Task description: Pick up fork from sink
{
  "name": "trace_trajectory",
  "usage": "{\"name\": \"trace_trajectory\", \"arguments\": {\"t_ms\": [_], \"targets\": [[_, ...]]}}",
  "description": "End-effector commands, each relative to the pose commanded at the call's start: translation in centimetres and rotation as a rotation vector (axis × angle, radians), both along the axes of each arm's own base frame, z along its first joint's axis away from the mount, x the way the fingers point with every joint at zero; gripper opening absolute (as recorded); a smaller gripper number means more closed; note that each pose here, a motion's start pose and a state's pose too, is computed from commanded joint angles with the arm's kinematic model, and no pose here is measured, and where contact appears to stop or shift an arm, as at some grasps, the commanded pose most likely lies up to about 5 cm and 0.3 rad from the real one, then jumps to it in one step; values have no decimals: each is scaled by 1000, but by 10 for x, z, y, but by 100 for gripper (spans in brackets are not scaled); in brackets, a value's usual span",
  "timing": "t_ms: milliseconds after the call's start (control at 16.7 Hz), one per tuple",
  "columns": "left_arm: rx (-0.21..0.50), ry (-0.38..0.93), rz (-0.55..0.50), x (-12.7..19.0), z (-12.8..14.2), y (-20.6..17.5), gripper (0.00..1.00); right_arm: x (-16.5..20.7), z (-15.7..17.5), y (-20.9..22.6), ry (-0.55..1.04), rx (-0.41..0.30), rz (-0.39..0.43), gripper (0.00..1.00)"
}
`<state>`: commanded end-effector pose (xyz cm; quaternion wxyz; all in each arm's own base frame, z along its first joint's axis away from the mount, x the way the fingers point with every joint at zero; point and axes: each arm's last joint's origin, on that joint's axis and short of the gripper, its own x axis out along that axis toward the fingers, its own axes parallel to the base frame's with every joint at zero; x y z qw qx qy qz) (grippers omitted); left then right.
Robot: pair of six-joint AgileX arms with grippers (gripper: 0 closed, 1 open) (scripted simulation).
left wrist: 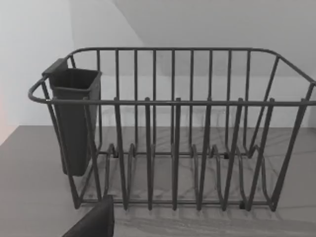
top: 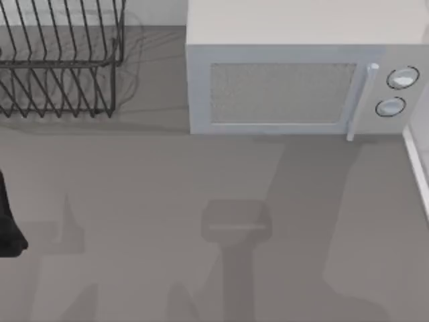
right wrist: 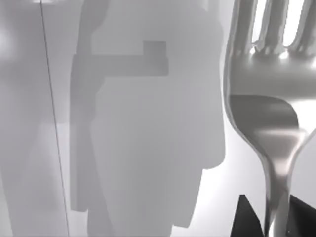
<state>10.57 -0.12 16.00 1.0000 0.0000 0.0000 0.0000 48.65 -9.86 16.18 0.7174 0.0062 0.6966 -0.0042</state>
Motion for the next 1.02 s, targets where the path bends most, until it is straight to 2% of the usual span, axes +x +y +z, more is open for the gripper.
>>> {"name": "trace_trajectory", "arguments": {"t_ms": [120, 420, 540, 780, 1020], "targets": [[0, 0, 0, 0, 0, 0, 100, -2, 19, 1, -13, -3, 0, 0], [0, 0, 0, 0, 0, 0, 100, -2, 22, 1, -15, -3, 0, 0], [0, 0, 0, 0, 0, 0, 100, -4, 38, 10, -47, -5, -6, 0], [0, 0, 0, 0, 0, 0, 100, -21, 109, 59, -187, 5, -26, 0], [0, 0, 0, 0, 0, 0, 100, -61, 176, 137, -291, 67, -17, 0]]}}
